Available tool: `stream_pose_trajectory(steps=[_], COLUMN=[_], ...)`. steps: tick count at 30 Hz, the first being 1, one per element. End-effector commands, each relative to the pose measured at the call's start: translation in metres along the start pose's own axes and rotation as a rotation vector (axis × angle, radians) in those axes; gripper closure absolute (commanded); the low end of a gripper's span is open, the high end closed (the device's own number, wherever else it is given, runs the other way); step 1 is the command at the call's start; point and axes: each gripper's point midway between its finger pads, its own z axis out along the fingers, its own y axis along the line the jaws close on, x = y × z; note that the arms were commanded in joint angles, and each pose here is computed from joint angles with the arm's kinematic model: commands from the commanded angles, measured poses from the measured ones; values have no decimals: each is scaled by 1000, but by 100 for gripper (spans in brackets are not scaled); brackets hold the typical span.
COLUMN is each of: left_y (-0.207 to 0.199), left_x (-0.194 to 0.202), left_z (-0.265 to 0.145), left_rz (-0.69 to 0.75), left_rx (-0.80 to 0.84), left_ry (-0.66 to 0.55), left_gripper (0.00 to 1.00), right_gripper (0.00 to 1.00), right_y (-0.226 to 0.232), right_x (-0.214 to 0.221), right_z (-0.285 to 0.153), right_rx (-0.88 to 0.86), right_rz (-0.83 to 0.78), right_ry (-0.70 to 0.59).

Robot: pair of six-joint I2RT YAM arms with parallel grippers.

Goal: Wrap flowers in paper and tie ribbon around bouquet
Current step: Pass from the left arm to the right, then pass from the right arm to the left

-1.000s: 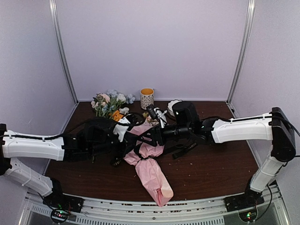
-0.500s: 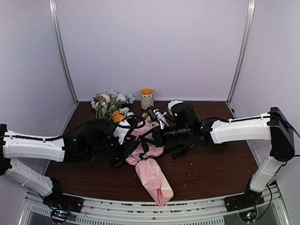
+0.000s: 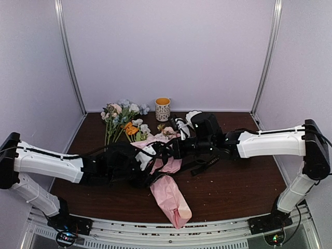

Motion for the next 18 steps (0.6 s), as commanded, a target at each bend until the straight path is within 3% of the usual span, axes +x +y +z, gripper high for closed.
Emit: stream_pose_trajectory(steps=[1,4,7,15,18], left_y=[8,24,32,23,24], left_x=[-25,-28,-32,-37,-35], left_z=[12,16,21,30,32], left_rz=[-41,-73,-78,-65,-67], left_rx=[-58,-156,-204,-160,-165], left_ry=[-82,-68,-60,-80,-79], left_gripper=[15,10,15,72,89], right_gripper=[100,100,100,100,100], right_y=[4,4,6,8,9], right_x=[-24,-24,-25,-24,-23], right_z=[-14,-16,-16,-18,-21], right_rx=[36,38,28,22,22], right_rz=[20,24,24,16,14], right_ry=[-91,-91,-91,-91,-88])
